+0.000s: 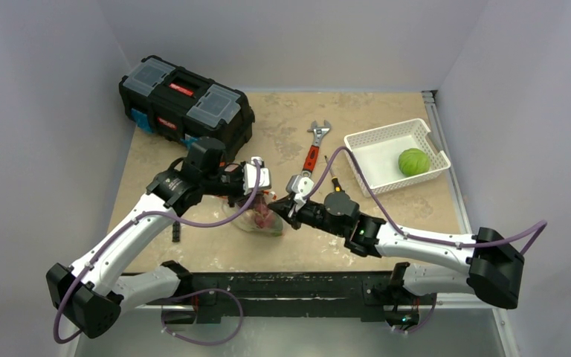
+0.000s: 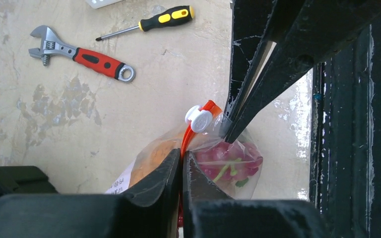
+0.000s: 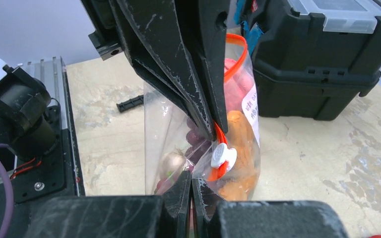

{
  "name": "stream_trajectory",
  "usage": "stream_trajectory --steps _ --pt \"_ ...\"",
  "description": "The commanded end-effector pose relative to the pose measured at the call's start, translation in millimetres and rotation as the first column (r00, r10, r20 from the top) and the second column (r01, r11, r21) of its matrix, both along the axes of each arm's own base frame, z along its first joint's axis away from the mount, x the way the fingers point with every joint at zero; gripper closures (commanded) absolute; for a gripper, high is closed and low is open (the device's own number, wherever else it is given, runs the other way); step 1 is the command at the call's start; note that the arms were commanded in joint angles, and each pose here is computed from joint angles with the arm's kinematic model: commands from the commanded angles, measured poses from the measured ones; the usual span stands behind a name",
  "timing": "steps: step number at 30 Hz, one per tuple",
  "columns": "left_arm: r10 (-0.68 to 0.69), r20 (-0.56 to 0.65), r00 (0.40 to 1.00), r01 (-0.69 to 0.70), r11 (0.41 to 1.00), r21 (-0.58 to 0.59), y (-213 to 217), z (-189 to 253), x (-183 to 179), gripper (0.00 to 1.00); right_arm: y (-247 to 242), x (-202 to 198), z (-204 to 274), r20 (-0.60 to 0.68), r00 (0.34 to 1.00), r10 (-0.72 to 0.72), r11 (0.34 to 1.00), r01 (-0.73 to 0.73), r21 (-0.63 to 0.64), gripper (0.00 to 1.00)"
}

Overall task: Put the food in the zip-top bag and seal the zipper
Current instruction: Zip the zipper food storage bag at the center of the board.

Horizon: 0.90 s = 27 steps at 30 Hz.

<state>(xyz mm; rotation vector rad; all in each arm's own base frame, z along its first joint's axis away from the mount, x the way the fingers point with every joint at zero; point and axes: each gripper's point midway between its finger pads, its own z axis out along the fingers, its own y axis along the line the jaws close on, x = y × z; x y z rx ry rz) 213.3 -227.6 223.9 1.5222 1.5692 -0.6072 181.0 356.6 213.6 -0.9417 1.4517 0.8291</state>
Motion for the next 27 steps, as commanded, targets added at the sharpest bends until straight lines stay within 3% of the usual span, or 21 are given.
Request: stream_trajectory --steps 1,5,8,10,16,21,27 --pt "0.008 0.103 0.995 -0.002 0.998 -0.058 -1.3 28.6 6.7 1.0 0.1 2.4 32.7 -0.002 1.0 -0.024 0.997 0.024 0.077 0.99" --pt "0.011 0.116 0.993 -0.002 0.997 -0.077 -0.9 32.7 4.7 1.0 -8.8 5.1 41.3 -0.085 0.993 -0.083 0.99 0.092 0.11 0.65" --pt "0.006 0.112 0.994 0.005 0.996 -0.091 -1.8 35.2 1.5 1.0 -18.5 10.3 53.9 -0.155 0.976 -0.15 0.976 0.171 0.132 0.48" --pt "0.004 0.11 0.994 0.007 0.995 -0.1 -2.5 36.7 0.3 1.0 -23.5 14.6 64.3 -0.212 0.957 -0.198 0.965 0.228 0.13 0.42" --pt "-0.006 0.096 0.995 0.017 0.994 -0.112 -5.0 37.9 -2.0 1.0 -24.3 6.7 74.1 -0.298 0.935 -0.193 0.973 0.221 0.062 0.42" --pt "-0.009 0.093 0.996 0.019 0.994 -0.109 -5.4 36.7 -3.3 1.0 -19.6 10.0 91.0 -0.322 0.935 -0.147 0.982 0.178 0.07 0.51" --pt "-0.01 0.087 0.996 0.019 0.995 -0.101 -6.4 33.7 -3.3 1.0 -11.0 11.4 78.0 -0.364 0.923 -0.129 0.991 0.132 -0.017 0.61"
